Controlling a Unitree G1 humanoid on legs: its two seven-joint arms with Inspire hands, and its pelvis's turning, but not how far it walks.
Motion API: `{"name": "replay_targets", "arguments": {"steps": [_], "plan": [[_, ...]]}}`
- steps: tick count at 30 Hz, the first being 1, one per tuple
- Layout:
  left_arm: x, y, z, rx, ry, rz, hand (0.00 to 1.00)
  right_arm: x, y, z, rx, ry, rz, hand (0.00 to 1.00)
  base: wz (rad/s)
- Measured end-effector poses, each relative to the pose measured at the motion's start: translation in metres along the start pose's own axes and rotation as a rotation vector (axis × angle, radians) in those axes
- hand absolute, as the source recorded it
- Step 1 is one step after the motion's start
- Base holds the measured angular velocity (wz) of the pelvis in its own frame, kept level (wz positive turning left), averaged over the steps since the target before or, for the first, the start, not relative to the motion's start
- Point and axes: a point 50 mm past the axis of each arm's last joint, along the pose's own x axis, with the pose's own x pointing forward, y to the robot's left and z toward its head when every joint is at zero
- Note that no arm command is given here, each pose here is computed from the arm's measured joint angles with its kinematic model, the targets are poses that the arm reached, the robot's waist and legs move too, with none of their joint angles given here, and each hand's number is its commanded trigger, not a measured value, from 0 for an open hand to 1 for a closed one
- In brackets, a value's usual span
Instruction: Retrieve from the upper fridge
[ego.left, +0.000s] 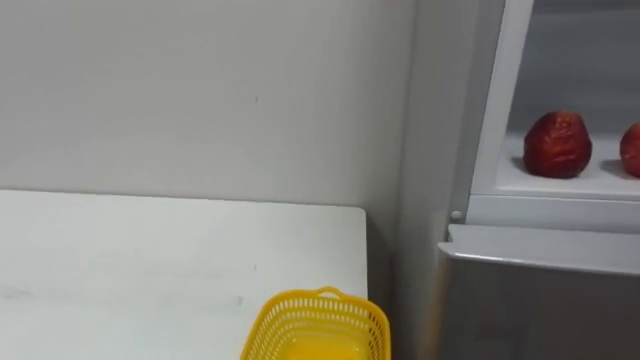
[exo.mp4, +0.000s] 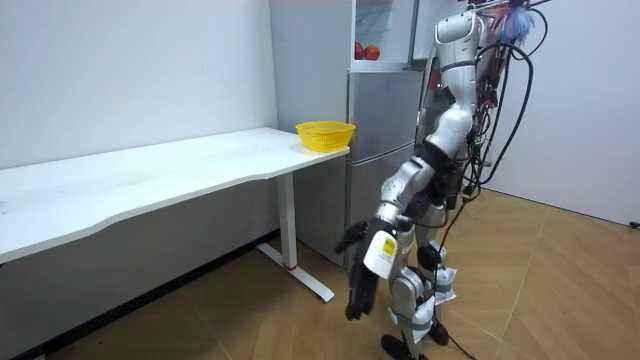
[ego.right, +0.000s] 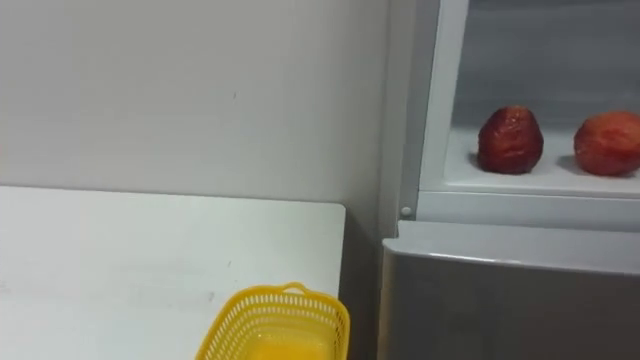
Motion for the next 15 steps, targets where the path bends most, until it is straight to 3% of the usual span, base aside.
{"name": "replay_targets", "arguments": {"steps": [2,5,15], "plan": [[0.000,0.003,-0.025,0.211,0.066,-0.056,0.00,0.000,0.000,0.000,-0.003,0.001,0.005,0.00,0.00],[-0.003,0.004,-0.041,0.430,0.099,-0.154,0.00,0.000,0.000,0.002,-0.010,0.000,0.011,0.00,0.05],[-0.013,-0.023,-0.055,0.801,0.127,-0.456,0.00,0.000,0.002,-0.002,-0.015,0.031,0.037,0.00,-0.11]]}}
